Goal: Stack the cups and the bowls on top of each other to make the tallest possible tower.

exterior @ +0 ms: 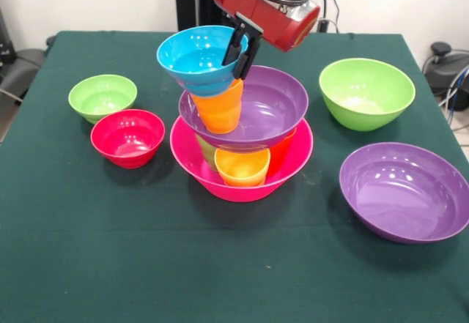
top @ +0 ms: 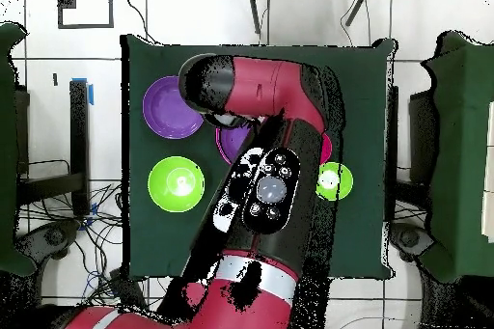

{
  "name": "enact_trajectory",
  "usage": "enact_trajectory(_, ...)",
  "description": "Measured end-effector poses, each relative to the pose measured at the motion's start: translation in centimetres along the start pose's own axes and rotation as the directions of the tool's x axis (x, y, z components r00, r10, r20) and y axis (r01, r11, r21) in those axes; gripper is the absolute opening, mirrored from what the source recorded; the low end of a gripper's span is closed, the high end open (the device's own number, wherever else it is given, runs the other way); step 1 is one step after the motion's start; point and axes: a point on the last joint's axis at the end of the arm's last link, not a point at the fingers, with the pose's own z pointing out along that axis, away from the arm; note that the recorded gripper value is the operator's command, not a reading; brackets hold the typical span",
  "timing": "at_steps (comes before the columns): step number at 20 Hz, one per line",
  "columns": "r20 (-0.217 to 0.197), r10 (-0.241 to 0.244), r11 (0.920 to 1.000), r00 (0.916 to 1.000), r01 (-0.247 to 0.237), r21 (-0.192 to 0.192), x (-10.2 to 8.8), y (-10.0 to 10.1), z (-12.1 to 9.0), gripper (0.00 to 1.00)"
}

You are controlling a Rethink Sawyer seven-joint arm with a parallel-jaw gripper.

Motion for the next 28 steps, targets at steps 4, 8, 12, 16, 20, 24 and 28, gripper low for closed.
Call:
enact_trajectory(4, -0.004, 0.007, 0.9999, 1.0, -0.007, 0.015, -0.1, -0.6, -0.1, 0.0)
enact_trajectory(8, -0.005, 0.013, 0.9996, 0.9999, -0.013, 0.026, 0.0, -1.1, 0.0, 0.0)
enact_trajectory(12, -0.031, 0.026, 0.999, 0.9992, -0.025, 0.037, 0.9, -1.7, 0.6, 0.0)
enact_trajectory(16, -0.057, 0.032, 0.9985, 0.9979, -0.03, 0.047, 2.1, -1.9, 1.1, 0.0)
enact_trajectory(20, -0.081, 0.029, 0.9981, 0.9963, -0.024, 0.056, 3.7, -1.8, 1.6, 0.0)
enact_trajectory(24, -0.105, 0.021, 0.9979, 0.9942, -0.015, 0.062, 5.5, -1.3, 1.9, 0.0)
enact_trajectory(28, -0.122, 0.019, 0.9978, 0.9923, -0.012, 0.065, 6.6, -1.1, 2.1, 0.0)
